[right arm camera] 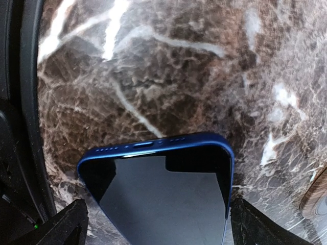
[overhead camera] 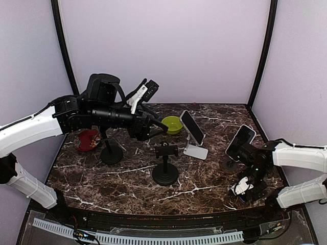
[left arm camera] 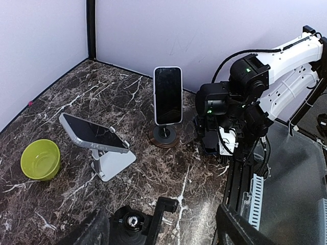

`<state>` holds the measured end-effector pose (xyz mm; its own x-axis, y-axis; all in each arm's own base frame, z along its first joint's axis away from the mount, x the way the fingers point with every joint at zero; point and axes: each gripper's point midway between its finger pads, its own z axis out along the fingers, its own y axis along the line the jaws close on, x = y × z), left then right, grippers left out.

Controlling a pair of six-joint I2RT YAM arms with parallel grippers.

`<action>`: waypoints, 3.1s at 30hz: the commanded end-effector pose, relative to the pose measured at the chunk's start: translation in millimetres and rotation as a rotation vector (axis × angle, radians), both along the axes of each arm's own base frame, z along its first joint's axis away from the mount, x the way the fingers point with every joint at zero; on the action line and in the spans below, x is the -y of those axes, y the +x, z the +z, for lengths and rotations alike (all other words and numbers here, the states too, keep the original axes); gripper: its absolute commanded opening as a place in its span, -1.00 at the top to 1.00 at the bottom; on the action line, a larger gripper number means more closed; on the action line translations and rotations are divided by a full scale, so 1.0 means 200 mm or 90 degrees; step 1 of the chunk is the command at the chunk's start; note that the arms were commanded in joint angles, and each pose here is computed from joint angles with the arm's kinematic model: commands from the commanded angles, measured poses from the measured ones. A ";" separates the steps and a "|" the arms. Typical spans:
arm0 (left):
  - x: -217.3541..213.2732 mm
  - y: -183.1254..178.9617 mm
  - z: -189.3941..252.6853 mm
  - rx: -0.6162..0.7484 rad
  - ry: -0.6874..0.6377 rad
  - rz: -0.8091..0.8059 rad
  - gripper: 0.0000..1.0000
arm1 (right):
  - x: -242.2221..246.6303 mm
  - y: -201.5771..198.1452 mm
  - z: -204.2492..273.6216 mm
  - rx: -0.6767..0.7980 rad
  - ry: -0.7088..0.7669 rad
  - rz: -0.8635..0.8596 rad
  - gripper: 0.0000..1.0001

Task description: Place the phone on the phone stand

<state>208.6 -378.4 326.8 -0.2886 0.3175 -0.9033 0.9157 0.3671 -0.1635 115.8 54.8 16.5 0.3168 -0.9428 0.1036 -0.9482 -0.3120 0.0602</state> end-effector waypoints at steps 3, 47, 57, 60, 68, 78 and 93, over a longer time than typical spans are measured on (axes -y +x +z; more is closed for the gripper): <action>-0.01 -0.02 0.06 0.025 -0.021 -0.008 -0.48 | -0.05 0.04 -0.05 0.037 0.017 -0.019 -0.75; -0.20 -0.48 -0.43 -0.129 0.215 -0.032 -0.50 | -0.87 0.02 0.29 0.011 0.257 0.024 -0.99; -0.13 -0.54 -0.74 -0.162 0.201 -0.018 -0.52 | -0.94 0.12 0.19 0.024 0.271 0.051 -0.99; -0.11 -0.52 -0.76 -0.166 0.129 0.003 -0.52 | -0.94 0.13 0.14 0.015 0.243 0.094 -0.99; -0.13 -0.49 -0.76 -0.173 0.083 0.042 -0.52 | -0.98 0.18 0.08 -0.013 0.185 0.171 -0.99; -0.14 -0.49 -0.81 -0.202 0.098 0.067 -0.52 | -0.91 0.07 -0.06 -0.080 0.090 0.253 -0.94; -0.10 -0.51 -0.89 -0.286 0.061 0.085 -0.59 | -0.99 0.07 0.11 0.004 0.098 0.252 -0.10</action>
